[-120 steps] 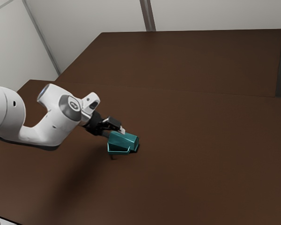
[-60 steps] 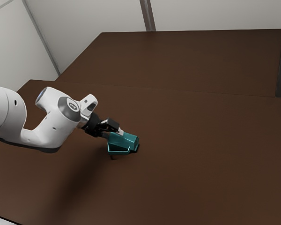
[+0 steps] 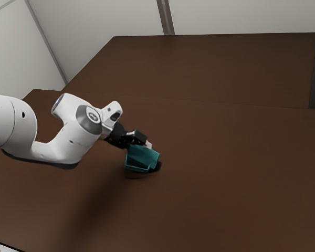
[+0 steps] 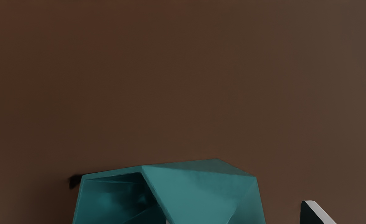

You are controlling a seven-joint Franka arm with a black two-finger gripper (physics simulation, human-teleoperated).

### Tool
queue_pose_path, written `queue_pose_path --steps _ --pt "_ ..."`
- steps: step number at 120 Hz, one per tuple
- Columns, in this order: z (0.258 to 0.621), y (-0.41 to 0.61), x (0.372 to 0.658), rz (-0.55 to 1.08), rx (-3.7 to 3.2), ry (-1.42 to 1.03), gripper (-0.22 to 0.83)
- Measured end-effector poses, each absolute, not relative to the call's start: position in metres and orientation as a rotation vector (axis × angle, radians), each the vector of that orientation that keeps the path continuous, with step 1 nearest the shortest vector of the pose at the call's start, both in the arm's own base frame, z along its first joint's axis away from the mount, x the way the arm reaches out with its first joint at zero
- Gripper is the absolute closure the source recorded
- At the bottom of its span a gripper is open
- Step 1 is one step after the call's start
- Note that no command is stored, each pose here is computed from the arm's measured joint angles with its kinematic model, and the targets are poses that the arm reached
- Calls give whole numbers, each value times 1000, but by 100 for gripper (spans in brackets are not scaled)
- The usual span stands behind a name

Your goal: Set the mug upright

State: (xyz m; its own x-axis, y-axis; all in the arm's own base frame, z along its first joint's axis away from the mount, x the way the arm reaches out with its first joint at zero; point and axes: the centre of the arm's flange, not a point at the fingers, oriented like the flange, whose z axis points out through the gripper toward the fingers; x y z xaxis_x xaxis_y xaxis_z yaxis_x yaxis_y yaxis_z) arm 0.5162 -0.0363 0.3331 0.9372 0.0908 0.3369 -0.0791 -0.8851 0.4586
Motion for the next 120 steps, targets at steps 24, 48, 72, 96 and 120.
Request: queue_pose_path --steps 24,48,72,96,120 --pt "344 -48 532 522 2598 -9 24" --pt "340 -65 535 509 2572 3 27" --pt "338 -78 532 449 2535 32 32" --pt "338 -82 530 406 2513 78 59" --pt "344 -83 533 398 2501 109 72"
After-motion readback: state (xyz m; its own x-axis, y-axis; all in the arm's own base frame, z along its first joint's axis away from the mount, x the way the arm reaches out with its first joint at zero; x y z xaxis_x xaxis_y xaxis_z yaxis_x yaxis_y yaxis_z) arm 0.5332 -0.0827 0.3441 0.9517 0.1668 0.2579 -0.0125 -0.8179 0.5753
